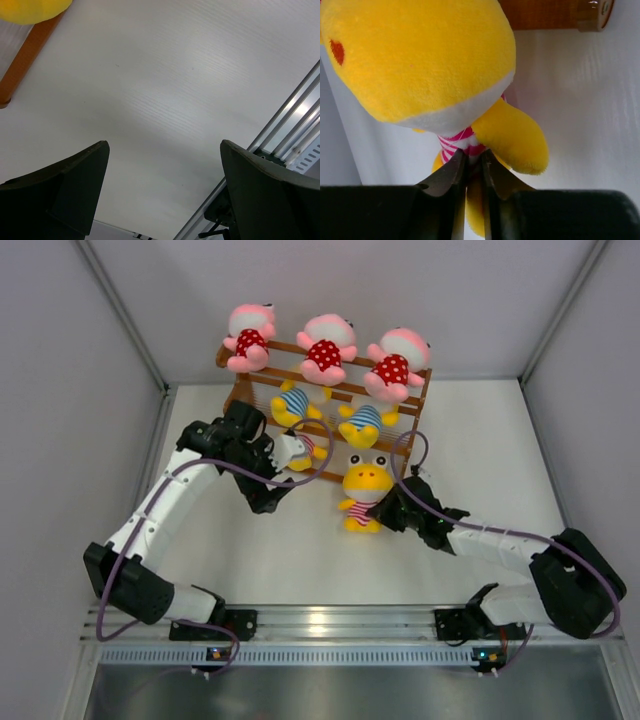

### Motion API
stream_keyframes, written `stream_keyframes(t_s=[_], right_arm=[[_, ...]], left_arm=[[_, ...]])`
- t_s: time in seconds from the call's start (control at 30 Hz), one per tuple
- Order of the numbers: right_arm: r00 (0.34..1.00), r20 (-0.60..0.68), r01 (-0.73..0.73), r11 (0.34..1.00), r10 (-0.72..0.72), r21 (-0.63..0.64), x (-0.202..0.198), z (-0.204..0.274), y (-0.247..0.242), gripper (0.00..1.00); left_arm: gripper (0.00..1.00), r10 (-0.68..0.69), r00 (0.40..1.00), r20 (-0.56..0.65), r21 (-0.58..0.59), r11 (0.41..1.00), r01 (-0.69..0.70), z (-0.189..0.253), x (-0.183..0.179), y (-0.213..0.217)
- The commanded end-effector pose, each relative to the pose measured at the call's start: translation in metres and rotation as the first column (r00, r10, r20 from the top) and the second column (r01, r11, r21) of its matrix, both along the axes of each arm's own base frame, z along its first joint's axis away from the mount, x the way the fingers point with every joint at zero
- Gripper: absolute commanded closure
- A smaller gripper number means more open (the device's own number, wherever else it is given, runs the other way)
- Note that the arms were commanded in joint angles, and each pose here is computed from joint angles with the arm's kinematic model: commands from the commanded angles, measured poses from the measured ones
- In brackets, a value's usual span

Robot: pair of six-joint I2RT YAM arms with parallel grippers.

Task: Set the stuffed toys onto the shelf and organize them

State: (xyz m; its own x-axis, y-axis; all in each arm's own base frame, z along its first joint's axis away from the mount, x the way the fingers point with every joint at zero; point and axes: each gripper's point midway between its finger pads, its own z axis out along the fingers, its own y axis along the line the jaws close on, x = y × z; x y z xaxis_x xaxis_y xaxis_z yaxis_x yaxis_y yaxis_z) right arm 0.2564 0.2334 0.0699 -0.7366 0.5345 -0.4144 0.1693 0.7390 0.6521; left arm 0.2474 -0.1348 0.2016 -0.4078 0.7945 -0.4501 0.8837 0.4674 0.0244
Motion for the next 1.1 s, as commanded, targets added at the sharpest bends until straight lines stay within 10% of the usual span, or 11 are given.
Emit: stream_keyframes(t_s=[0.0, 0.17, 0.47, 0.63, 0.8, 1.07], right_arm=[[1.000, 0.022, 0.000, 0.996, -0.002, 0.094, 0.011, 0.011, 0.014, 0.83], [0.999, 0.023, 0.023, 0.999, -0.024, 0.045, 0.005, 0.009, 0.000, 0.52], [0.951, 0.168, -0.197, 0.927, 0.260, -0.319, -0.015, 0.056, -0.018, 0.29], [0.764, 0.220, -0.387, 0.703, 0.607, -0.596, -0.031, 0.085, -0.008, 0.28], [0.423, 0.086, -0.407, 0.274, 0.902, -0.871, -0.055, 0.081, 0.006, 0.29], [0.335, -0.080, -0.255, 0.008, 0.939, -0.967, -0.031, 0.066, -0.006, 0.28]], left_arm=[[0.02, 0.016, 0.998, 0.054, -0.016, 1.000, -0.015, 0.010, 0.001, 0.003], [0.02, 0.011, 0.999, 0.043, -0.014, 1.000, -0.010, 0.007, -0.001, 0.004], [0.02, 0.002, 0.999, 0.038, -0.008, 1.000, -0.002, 0.004, -0.003, 0.005], [0.02, 0.009, 0.999, 0.047, 0.006, 1.000, -0.009, 0.004, -0.003, 0.008], [0.02, 0.070, 0.997, 0.027, 0.024, 0.997, -0.071, -0.001, -0.003, 0.015], [0.02, 0.197, 0.980, 0.004, 0.067, 0.978, -0.196, -0.020, 0.003, 0.057]])
